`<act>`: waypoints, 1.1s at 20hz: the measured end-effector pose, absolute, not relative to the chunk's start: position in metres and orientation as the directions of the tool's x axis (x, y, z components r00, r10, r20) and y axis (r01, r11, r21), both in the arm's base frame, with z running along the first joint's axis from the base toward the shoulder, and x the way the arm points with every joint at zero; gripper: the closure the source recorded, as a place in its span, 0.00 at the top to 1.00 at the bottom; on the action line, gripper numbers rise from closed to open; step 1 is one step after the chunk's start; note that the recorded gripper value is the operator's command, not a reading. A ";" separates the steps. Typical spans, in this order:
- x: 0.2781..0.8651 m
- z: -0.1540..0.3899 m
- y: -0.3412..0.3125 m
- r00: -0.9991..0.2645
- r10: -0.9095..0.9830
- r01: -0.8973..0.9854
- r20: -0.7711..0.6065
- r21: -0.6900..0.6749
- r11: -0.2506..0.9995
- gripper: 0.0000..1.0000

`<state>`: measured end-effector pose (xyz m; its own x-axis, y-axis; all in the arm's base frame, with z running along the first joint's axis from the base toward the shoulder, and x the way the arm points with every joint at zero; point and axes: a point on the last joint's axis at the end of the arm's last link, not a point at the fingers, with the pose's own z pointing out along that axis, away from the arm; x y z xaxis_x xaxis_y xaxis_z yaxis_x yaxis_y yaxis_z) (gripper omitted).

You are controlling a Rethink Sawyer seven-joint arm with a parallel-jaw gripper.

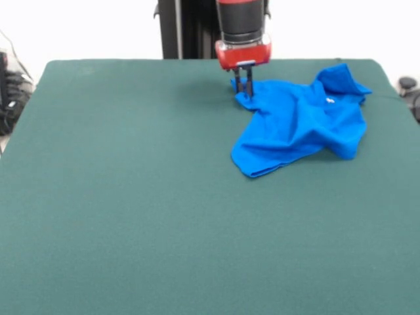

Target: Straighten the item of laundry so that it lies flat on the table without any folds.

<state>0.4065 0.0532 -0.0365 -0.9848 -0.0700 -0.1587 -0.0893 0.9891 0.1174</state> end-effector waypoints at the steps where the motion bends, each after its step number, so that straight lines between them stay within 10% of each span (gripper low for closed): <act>1: 0.408 -0.035 0.053 -0.986 -0.071 -0.091 -0.153 0.123 0.988 0.00; 22: 0.444 0.037 -0.020 -0.994 -0.004 -0.011 -0.112 0.070 0.997 0.00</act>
